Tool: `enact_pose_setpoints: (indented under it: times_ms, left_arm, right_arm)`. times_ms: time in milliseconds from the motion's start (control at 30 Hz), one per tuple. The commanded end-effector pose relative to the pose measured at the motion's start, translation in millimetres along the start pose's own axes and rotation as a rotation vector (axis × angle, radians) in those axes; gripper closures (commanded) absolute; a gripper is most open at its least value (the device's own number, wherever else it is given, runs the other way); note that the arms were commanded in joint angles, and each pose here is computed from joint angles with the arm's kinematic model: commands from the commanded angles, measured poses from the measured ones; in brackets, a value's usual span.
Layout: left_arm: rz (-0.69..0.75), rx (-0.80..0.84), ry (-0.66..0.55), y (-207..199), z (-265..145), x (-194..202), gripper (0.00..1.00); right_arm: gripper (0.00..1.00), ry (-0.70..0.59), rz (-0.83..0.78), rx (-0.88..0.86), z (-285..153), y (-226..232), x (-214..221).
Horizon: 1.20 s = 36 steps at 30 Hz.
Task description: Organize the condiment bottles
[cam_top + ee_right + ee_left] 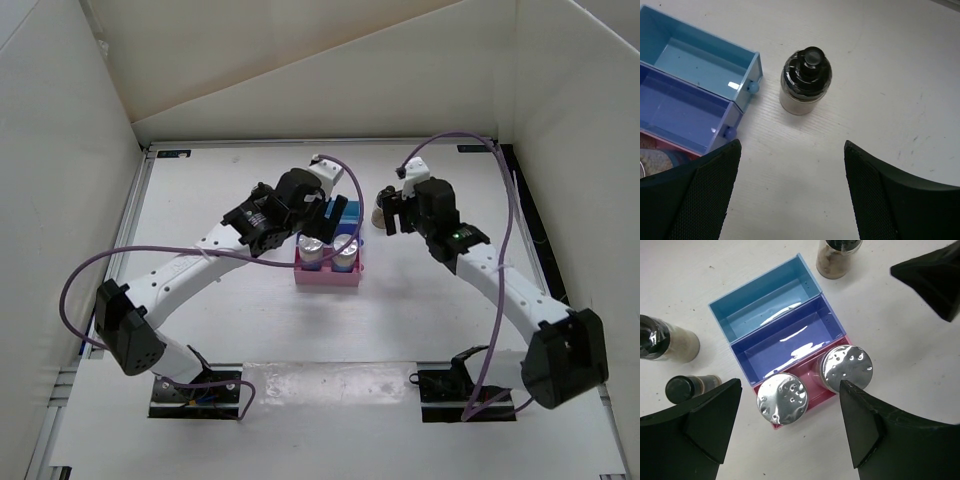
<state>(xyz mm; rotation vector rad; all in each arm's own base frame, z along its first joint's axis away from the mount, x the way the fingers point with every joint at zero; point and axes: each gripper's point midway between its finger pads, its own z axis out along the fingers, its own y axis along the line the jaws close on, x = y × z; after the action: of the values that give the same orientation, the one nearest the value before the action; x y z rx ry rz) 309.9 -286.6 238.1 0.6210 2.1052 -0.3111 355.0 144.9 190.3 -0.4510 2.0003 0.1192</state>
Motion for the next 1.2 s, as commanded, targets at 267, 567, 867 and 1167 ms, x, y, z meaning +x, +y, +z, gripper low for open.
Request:
enact_pose_setpoints:
  times_ms: [267,567,867,1167]
  left_arm:
    - [-0.033,-0.065,-0.093,43.5,-29.5,-34.8,0.09]
    - [-0.079,-0.060,-0.094,60.4,-22.1,-36.3,0.09]
    - [-0.097,-0.062,-0.065,68.0,-9.5,-29.5,0.09]
    - [-0.096,-0.064,-0.054,70.0,-4.4,-27.4,0.09]
  right_arm:
    - [0.15,-0.014,-0.019,-0.044,58.7,1.7,-28.1]
    - [0.16,0.007,-0.022,-0.043,91.9,-6.7,-34.2]
    - [0.27,0.022,-0.008,-0.032,104.3,-14.0,-32.2]
    - [0.37,0.017,0.029,-0.032,113.9,-20.5,-28.9]
